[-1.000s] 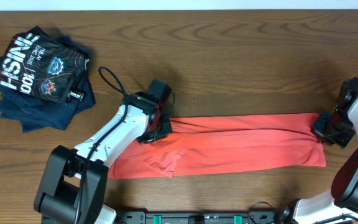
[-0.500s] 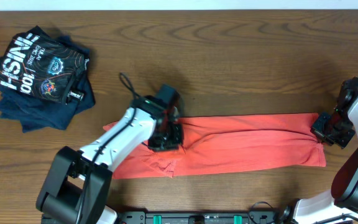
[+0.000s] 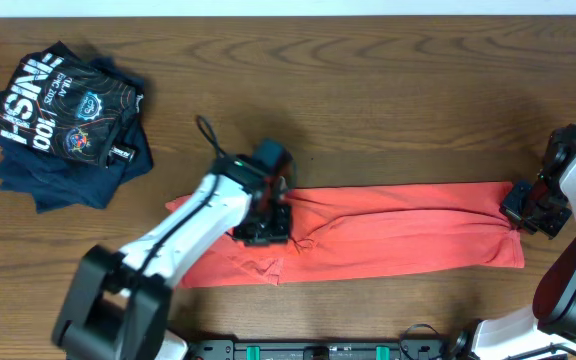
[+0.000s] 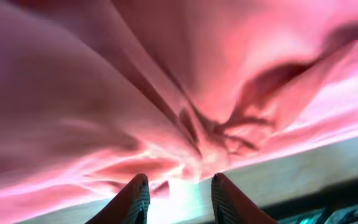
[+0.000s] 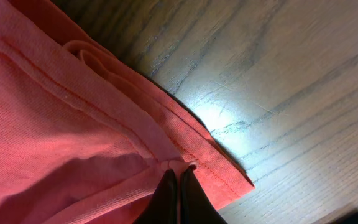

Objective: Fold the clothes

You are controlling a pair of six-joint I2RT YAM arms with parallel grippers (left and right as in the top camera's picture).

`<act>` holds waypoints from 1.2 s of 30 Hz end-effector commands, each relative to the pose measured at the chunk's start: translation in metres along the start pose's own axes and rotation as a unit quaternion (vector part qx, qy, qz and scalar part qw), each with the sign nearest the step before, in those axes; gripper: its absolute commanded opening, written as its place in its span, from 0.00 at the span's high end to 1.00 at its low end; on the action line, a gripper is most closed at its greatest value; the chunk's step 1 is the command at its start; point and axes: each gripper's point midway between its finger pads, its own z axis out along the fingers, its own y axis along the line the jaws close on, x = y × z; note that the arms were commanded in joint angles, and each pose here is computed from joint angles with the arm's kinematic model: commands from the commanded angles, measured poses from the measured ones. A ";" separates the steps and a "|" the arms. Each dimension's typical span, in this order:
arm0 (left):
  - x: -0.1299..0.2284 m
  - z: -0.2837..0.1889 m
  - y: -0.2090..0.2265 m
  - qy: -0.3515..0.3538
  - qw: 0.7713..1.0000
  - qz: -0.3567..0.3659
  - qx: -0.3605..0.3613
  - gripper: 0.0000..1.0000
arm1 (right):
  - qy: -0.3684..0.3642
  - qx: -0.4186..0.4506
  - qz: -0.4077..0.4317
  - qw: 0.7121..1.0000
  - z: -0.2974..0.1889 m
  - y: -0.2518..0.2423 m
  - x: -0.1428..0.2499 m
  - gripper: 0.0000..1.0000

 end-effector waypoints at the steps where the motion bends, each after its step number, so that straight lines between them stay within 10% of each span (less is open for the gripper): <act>1: -0.032 -0.049 0.010 -0.114 0.993 0.005 -0.022 0.65 | -0.004 -0.002 0.013 1.000 -0.003 -0.003 0.000 0.97; 6: -0.043 -0.062 0.035 -0.148 0.987 -0.033 -0.049 0.87 | -0.005 -0.002 0.013 1.000 -0.003 -0.003 0.000 0.97; 32: -0.033 0.020 0.114 -0.044 0.965 -0.143 -0.214 0.93 | -0.016 0.017 0.015 1.000 -0.003 -0.009 -0.005 0.96; 36: -0.033 0.013 0.112 -0.053 0.966 -0.141 -0.209 0.93 | -0.010 0.025 0.014 1.000 -0.003 -0.013 -0.002 0.69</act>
